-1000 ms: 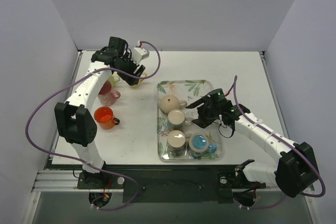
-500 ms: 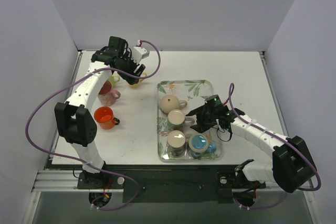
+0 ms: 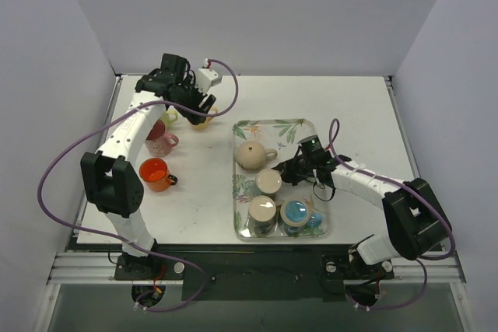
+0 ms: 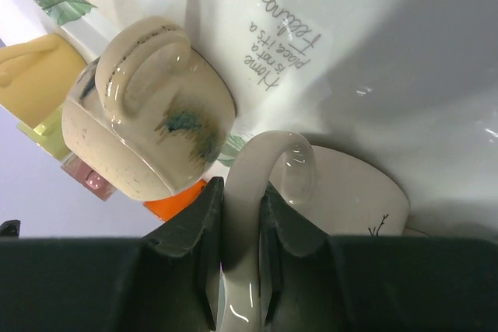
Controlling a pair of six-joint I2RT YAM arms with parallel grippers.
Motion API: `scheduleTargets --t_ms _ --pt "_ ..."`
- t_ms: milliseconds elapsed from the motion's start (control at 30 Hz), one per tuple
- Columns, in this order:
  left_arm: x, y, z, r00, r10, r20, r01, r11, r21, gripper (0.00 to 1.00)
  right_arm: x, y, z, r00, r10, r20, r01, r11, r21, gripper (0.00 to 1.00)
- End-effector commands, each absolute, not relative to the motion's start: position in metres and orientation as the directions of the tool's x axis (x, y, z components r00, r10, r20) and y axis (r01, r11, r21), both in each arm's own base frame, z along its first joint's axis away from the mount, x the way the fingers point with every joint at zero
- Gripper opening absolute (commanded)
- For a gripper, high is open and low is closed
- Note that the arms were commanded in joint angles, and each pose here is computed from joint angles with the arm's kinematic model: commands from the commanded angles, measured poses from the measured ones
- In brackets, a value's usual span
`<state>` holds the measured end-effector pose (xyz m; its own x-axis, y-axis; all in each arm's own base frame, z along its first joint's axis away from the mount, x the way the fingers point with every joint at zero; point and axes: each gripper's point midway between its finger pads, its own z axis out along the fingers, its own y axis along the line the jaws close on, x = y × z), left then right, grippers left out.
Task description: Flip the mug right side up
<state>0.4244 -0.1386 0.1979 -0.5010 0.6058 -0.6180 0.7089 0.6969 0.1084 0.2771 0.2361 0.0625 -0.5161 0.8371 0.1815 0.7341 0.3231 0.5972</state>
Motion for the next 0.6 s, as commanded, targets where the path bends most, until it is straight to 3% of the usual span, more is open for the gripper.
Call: scheduleTargets --t_ms 0,233,333,433,567 --pt "0.422 -0.147 0.232 -0.418 0.598 -0.684 0.721 0.677 0.151 0.74 0.268 0.214 0.071 -0.548 0.835 0.048 0.701 0.427 0.571 0.0" --pt "0.417 -0.159 0.238 -0.397 0.61 -0.685 0.739 0.655 0.156 0.74 0.288 0.214 0.115 -0.663 0.73 -0.167 0.473 0.582 0.662 0.0" --pt "0.413 -0.163 0.24 -0.392 0.617 -0.683 0.748 0.646 0.154 0.74 0.299 0.207 0.14 -0.675 0.617 -0.405 0.286 0.724 0.627 0.0" --pt "0.412 -0.165 0.246 -0.379 0.617 -0.689 0.753 0.639 0.158 0.74 0.314 0.195 0.167 -0.588 0.529 -0.612 0.152 0.816 0.558 0.0" --pt "0.41 -0.165 0.249 -0.372 0.617 -0.693 0.755 0.636 0.161 0.74 0.317 0.202 0.193 -0.492 0.514 -0.702 -0.031 0.796 0.605 0.0"
